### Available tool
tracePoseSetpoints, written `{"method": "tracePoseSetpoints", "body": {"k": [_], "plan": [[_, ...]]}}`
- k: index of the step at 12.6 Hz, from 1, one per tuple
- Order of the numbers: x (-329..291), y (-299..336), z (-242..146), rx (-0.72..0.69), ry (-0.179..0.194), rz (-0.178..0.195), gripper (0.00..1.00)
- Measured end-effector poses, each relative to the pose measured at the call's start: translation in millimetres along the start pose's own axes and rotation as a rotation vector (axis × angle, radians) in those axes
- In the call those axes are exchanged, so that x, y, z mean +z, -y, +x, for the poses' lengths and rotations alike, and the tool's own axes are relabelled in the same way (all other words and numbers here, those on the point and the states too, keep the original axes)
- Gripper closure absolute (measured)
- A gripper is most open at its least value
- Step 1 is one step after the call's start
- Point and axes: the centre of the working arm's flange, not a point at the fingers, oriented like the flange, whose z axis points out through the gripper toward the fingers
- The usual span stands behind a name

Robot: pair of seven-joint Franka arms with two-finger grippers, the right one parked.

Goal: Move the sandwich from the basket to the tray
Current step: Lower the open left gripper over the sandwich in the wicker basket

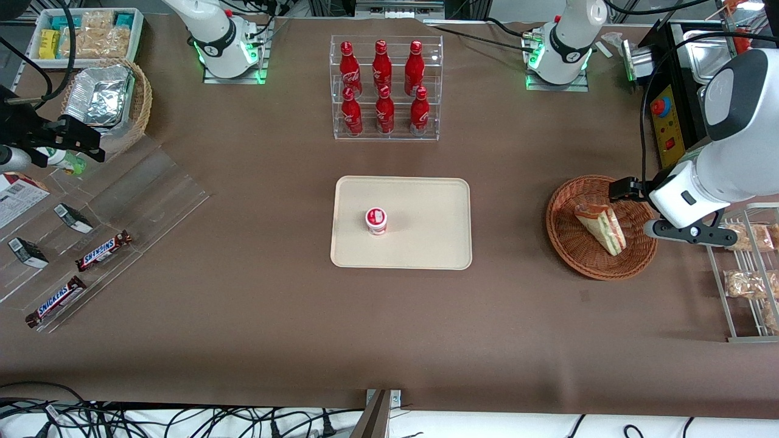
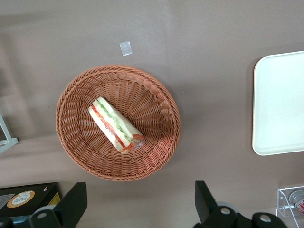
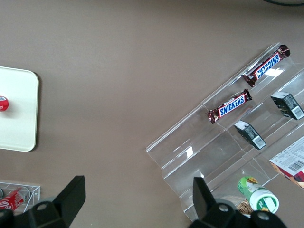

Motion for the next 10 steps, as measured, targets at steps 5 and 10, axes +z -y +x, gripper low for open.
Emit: {"method": "tracePoseSetpoints", "body": {"k": [5,10], "plan": [[1.0,1.8,0.1,-0.014,0.003,0.0,0.0],[31.2,48.6,7.0,-0.272,0.058,-0.013,0.0]]}}
